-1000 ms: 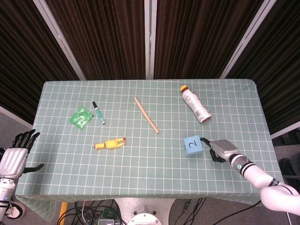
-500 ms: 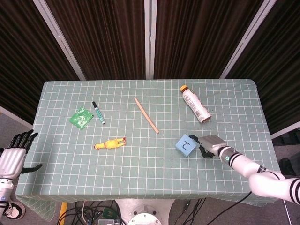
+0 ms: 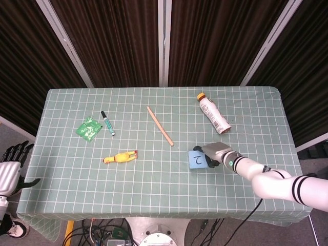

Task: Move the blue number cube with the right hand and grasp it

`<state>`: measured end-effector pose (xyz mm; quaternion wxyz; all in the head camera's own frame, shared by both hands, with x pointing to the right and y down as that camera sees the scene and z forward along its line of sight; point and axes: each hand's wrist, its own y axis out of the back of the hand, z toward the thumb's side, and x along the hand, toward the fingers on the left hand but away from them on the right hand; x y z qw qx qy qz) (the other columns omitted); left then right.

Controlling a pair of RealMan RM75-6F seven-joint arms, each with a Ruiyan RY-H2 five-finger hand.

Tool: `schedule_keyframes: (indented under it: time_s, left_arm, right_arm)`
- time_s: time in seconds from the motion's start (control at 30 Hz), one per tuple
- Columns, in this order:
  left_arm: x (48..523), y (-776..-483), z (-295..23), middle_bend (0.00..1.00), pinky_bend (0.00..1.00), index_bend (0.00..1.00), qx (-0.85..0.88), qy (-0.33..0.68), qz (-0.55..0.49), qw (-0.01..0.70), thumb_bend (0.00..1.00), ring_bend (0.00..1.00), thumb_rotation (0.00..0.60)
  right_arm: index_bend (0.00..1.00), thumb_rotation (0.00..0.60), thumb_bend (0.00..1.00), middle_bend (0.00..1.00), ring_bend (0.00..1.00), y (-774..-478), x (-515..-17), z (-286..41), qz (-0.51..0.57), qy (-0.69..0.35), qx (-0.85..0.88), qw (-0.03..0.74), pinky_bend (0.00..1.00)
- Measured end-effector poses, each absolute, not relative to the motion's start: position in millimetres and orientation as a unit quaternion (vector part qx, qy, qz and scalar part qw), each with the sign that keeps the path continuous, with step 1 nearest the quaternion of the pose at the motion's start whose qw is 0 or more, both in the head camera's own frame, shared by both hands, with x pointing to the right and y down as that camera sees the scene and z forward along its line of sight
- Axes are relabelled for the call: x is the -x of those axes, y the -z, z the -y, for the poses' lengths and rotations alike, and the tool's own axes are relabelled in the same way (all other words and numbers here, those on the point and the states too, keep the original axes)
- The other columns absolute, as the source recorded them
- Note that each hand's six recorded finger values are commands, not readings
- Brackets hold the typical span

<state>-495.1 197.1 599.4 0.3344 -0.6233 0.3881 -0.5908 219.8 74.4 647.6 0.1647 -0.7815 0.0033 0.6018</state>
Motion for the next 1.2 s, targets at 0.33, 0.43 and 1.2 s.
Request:
schedule_keyframes:
  time_s: [0.33,0.43,1.2]
  left_arm:
    - [499,-601,-200,0.00,0.00,0.06,0.624,0.593,-0.388,0.329,0.05,0.00,0.600]
    - [499,-601,-199,0.00,0.00,0.06,0.624,0.592,-0.389,0.329,0.05,0.00,0.600]
    - [507,-603,-202,0.00,0.00,0.06,0.620,0.600,-0.391,0.320,0.05,0.00,0.600]
  right_arm:
    - [0.11,0.600,1.00,0.95,0.85,-643,-199,-76,-0.033,-0.601,0.781,0.169,0.74]
    - [0.11,0.600,1.00,0.95,0.85,-641,-193,-78,-0.043,-0.600,0.780,0.175,0.74]
    - [0.12,0.600,1.00,0.95,0.85,-647,-166,-75,-0.064,-0.604,0.771,0.191,0.74]
